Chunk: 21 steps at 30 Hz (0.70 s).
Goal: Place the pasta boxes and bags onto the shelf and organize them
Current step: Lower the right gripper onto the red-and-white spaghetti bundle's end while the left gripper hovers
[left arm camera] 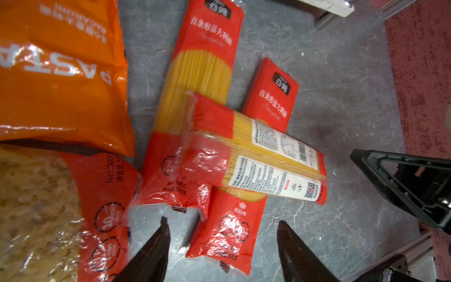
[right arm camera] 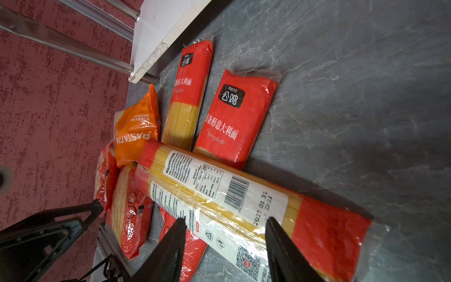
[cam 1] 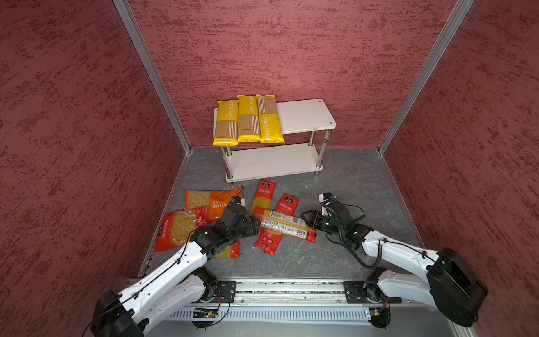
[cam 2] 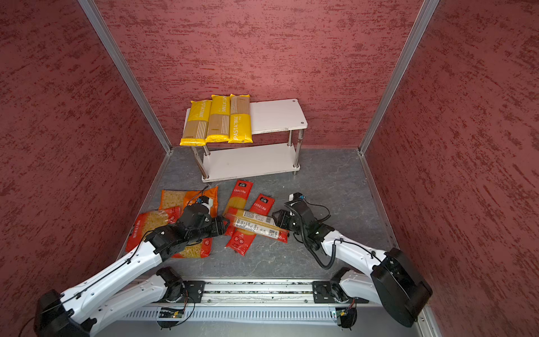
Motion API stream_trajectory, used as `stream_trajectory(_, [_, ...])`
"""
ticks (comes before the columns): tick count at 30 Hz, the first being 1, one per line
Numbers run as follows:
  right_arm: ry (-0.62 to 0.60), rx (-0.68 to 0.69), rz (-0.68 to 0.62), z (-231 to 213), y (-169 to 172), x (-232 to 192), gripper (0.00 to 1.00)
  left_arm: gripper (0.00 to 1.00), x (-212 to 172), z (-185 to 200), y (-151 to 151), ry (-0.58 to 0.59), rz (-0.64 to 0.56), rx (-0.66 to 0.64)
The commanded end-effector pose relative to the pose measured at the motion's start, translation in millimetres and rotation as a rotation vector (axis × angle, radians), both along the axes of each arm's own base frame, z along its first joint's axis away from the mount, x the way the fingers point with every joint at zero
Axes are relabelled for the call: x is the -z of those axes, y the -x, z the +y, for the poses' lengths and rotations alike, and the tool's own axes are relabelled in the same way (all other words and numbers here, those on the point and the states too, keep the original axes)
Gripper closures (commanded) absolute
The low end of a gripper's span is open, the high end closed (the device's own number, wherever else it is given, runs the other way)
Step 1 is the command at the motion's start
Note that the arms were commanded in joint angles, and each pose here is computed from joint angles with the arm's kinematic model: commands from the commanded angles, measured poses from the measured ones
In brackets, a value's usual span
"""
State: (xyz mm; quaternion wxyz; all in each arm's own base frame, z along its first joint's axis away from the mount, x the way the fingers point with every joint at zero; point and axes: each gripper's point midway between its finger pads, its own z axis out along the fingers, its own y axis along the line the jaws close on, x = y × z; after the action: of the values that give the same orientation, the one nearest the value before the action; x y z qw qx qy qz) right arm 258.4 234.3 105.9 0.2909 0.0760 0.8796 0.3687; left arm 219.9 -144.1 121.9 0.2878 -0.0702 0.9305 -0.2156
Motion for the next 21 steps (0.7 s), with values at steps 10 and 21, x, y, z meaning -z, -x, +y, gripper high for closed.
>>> stream_trajectory(10, [0.179,0.071,0.177,-35,29,44,0.44,0.32,8,6,-26,0.215,-0.054,0.011])
stream_trajectory(21, [0.119,0.077,0.182,-34,35,59,0.41,0.33,28,-7,-43,0.197,-0.024,0.014])
